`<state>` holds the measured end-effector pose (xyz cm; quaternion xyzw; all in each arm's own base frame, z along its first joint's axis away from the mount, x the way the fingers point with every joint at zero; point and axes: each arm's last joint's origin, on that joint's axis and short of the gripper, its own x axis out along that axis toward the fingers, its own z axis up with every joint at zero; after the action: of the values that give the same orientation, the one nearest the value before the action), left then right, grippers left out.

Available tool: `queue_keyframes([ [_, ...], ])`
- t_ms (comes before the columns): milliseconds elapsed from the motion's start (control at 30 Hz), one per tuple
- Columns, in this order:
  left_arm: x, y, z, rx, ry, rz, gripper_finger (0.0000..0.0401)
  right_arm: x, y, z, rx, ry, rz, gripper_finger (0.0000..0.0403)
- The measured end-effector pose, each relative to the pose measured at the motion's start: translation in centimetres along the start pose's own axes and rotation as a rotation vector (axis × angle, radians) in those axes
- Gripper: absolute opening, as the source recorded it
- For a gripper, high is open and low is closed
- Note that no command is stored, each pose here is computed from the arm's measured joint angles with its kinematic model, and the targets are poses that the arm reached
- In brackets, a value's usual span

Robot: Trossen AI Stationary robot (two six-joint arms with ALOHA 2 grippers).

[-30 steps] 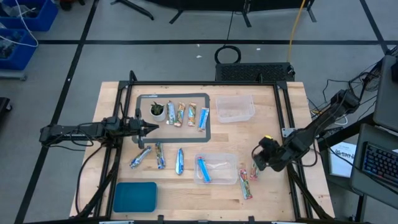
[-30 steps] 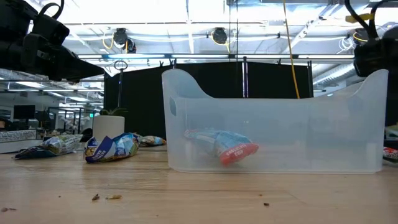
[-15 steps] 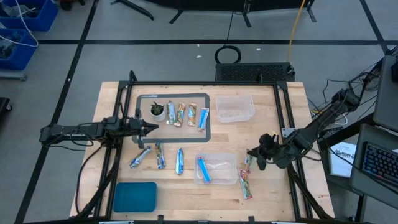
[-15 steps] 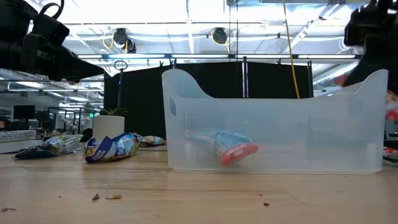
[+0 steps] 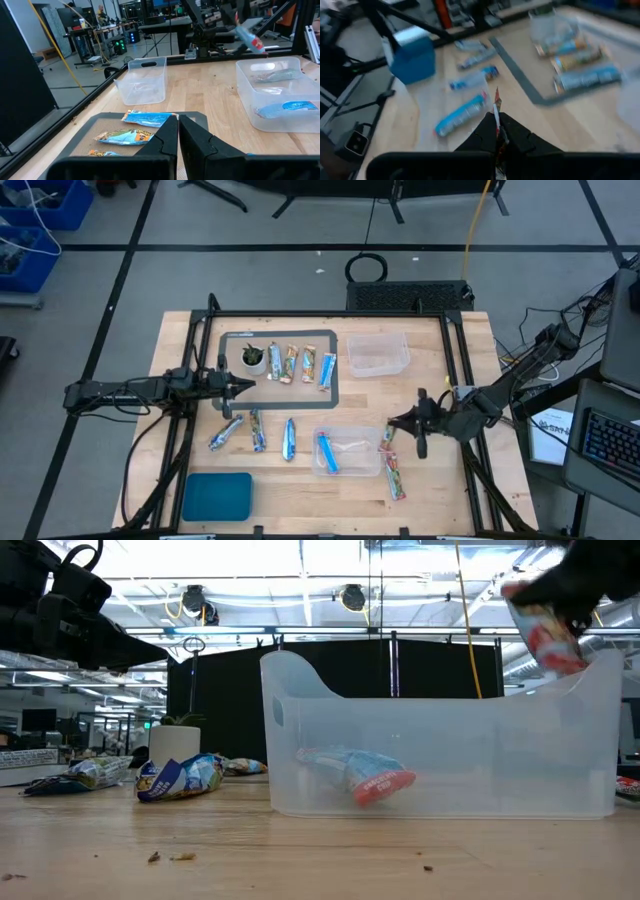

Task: Pick and place Granola Bars by type
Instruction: Put the right red granola bar into the bottom transparent bin

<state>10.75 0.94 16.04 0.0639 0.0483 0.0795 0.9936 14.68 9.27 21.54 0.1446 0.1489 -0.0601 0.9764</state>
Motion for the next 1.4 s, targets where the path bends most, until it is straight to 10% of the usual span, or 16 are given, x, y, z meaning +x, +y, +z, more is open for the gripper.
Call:
queue_keyframes([
  [1400, 0.0, 0.0, 0.0, 0.0, 0.0, 0.0, 0.0024, 4.9, 2.7, 1.0, -0.374, -0.356, 0.406, 0.0002],
])
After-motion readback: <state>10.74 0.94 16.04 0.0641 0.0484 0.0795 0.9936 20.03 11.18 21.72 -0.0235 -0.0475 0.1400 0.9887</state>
